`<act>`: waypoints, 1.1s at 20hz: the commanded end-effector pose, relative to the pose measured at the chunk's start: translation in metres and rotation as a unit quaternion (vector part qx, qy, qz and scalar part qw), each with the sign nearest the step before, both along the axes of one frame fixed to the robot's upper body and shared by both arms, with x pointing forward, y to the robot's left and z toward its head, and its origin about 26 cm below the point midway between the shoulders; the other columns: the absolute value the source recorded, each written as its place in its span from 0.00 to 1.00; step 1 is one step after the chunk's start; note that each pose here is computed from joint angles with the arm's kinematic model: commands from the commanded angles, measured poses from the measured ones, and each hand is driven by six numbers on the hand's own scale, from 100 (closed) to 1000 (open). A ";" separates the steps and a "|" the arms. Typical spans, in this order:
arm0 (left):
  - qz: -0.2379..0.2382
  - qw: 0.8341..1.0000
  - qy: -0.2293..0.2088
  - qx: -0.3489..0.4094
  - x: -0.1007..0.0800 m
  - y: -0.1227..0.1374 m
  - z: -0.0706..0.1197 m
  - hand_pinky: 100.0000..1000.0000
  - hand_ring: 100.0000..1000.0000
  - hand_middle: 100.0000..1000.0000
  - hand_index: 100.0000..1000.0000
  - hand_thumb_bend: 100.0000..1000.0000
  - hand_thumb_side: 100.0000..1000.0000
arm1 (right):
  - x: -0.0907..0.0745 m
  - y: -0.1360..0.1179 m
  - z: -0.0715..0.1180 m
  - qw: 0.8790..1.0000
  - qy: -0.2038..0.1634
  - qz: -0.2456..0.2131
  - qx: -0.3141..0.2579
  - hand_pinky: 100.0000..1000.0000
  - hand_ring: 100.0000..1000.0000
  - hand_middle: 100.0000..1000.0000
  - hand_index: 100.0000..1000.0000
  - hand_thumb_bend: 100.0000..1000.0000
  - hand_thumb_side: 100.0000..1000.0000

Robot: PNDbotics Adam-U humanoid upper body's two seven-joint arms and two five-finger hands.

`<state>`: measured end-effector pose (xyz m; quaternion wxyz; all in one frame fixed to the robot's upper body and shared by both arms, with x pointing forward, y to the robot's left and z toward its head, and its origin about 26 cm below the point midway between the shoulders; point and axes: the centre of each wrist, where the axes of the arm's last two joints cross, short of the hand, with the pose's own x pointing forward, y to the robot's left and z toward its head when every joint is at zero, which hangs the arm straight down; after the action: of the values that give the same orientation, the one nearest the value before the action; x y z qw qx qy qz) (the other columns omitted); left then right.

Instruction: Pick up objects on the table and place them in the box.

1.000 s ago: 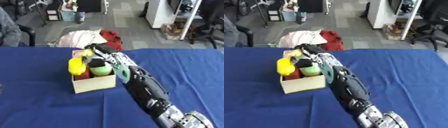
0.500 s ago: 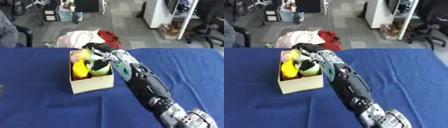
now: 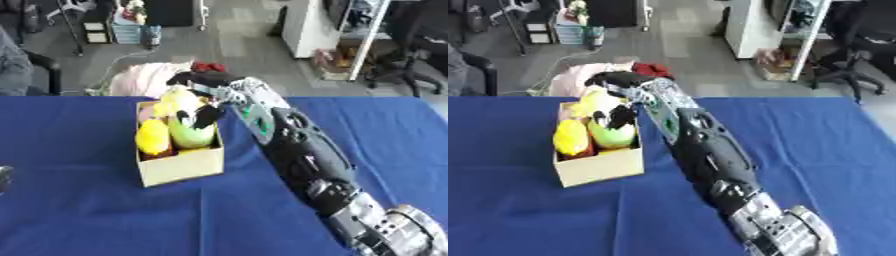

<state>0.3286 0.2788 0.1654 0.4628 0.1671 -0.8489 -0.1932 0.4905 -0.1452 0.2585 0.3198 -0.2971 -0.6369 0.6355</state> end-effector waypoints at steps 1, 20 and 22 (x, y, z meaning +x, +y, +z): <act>0.011 1.000 -0.011 0.012 -0.001 0.008 0.007 0.80 0.60 0.60 0.71 0.44 0.35 | -0.006 -0.003 0.030 0.999 -0.034 0.014 -0.003 1.00 0.98 1.00 1.00 0.00 0.25; 0.096 0.995 -0.024 -0.024 -0.010 0.034 -0.005 0.80 0.61 0.61 0.71 0.44 0.33 | -0.107 -0.077 -0.003 0.931 -0.110 0.039 0.346 0.85 0.69 0.72 0.85 0.00 0.44; 0.098 0.994 -0.026 -0.028 -0.011 0.034 -0.006 0.80 0.61 0.62 0.71 0.44 0.33 | -0.116 -0.081 -0.022 0.914 -0.100 0.024 0.393 0.85 0.66 0.69 0.84 0.00 0.44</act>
<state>0.3194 0.3070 0.1479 0.4795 0.2292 -0.8388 -0.1185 0.3812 -0.2260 0.2208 0.3499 -0.1964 -0.8506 0.3399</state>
